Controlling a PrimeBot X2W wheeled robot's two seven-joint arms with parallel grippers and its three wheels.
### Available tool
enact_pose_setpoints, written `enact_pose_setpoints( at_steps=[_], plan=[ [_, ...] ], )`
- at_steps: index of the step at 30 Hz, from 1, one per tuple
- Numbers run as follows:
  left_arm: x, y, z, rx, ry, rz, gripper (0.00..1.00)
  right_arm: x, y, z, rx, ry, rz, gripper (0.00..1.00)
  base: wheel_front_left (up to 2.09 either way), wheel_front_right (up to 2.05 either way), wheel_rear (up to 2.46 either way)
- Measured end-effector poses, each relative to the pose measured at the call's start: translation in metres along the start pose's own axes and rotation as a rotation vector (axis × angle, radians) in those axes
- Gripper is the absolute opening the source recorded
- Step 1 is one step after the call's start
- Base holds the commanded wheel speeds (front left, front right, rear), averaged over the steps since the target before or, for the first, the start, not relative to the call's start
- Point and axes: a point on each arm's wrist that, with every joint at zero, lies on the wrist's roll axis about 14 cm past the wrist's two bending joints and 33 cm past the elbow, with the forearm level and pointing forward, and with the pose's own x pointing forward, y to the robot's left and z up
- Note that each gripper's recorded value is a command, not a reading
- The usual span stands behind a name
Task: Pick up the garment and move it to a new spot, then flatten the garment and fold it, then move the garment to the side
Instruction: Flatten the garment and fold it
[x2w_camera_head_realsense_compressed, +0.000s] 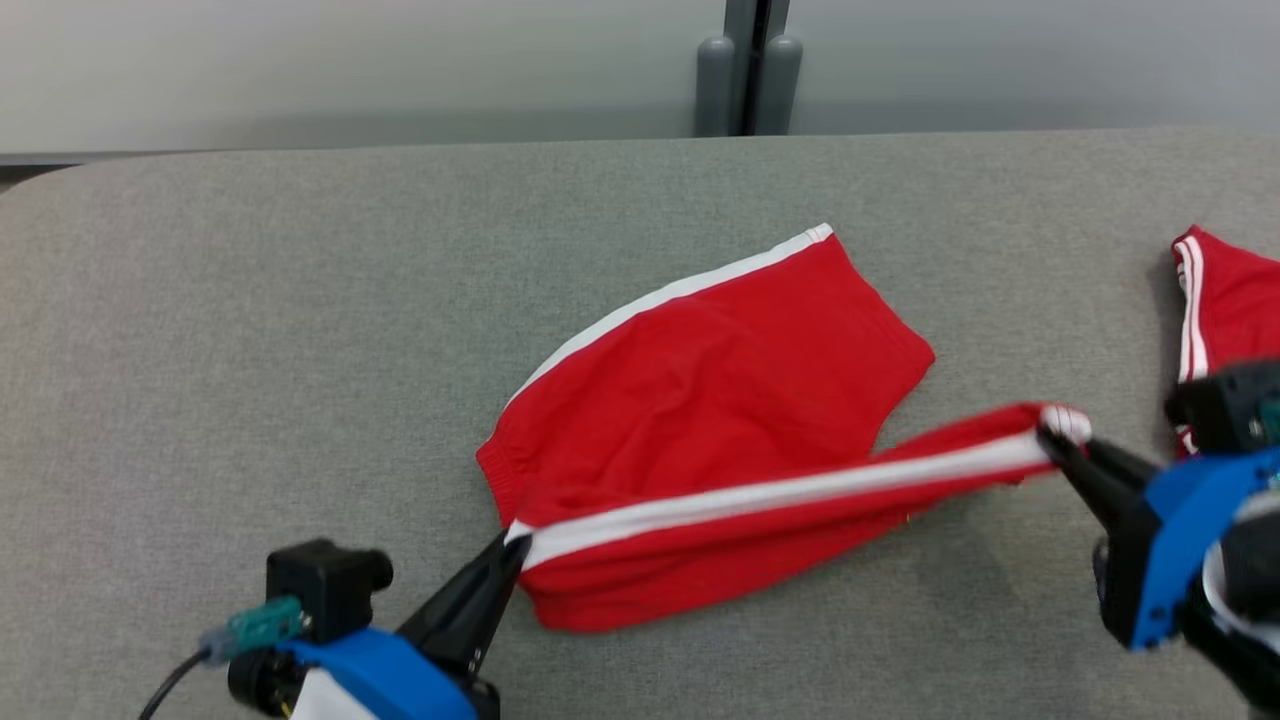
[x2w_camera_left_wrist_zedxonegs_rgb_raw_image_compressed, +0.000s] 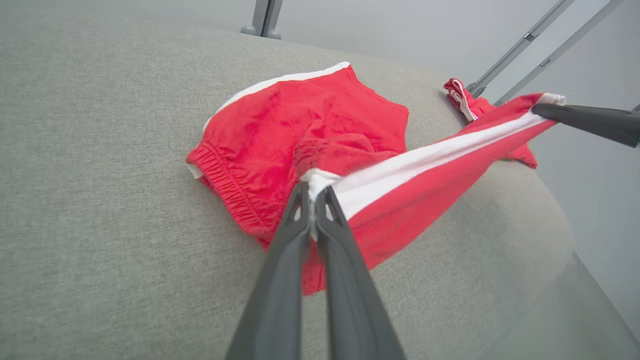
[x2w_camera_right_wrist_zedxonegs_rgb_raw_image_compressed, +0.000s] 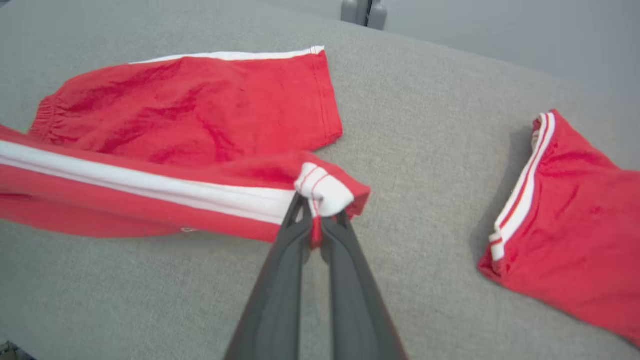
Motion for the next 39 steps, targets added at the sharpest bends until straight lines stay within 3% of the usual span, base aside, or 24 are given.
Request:
enact_pose_setpoints(
  at_steps=[4, 14, 22, 23, 24, 25, 26, 27, 28, 34, 39],
  plan=[
    [0.018, 0.006, 0.009, -0.027, -0.025, -0.002, 0.0, 0.032, 0.004, 0.03, -0.049, -0.035, 0.037, 0.0, 0.0, 0.0, 0.0],
    [0.055, 0.058, 0.01, -0.114, -0.06, 0.136, 0.0, 0.118, 0.024, 0.07, -0.054, -0.052, 0.122, 0.0, 0.0, 0.0, 0.0],
    [0.076, 0.085, 0.004, -0.152, -0.046, 0.194, 0.0, 0.172, 0.04, 0.068, -0.066, -0.021, 0.157, 0.0, 0.0, 0.0, 0.0],
    [0.078, 0.086, 0.002, -0.157, -0.043, 0.197, 0.0, 0.177, 0.043, 0.066, -0.064, -0.019, 0.162, 0.45, 0.0, 0.0, 0.0],
    [0.078, 0.088, 0.0, -0.161, -0.037, 0.202, 0.08, 0.181, 0.046, 0.065, -0.059, -0.019, 0.17, 1.0, 0.0, 0.0, 0.0],
    [0.078, 0.088, 0.0, -0.161, -0.037, 0.202, 0.19, 0.181, 0.046, 0.065, -0.059, -0.019, 0.17, 1.0, 0.0, 0.0, 0.0],
    [0.079, 0.092, -0.006, -0.171, -0.021, 0.215, 0.45, 0.187, 0.052, 0.064, -0.047, -0.024, 0.188, 1.0, 0.0, 0.0, 0.0],
    [0.079, 0.093, -0.009, -0.173, -0.013, 0.215, 0.91, 0.189, 0.054, 0.064, -0.041, -0.03, 0.194, 1.0, 0.0, 0.0, 0.0],
    [0.079, 0.093, -0.01, -0.174, -0.01, 0.216, 1.0, 0.19, 0.055, 0.065, -0.041, -0.035, 0.198, 1.0, 0.0, 0.0, 0.0],
    [0.077, 0.096, 0.001, -0.151, -0.069, 0.225, 1.0, 0.184, 0.057, 0.078, -0.022, -0.104, 0.214, 1.0, 0.0, 0.0, 0.0],
    [0.063, 0.103, 0.024, -0.14, -0.218, 0.268, 1.0, 0.17, 0.043, 0.087, -0.004, -0.148, 0.191, 1.0, 0.0, 0.0, 0.0]
  ],
)
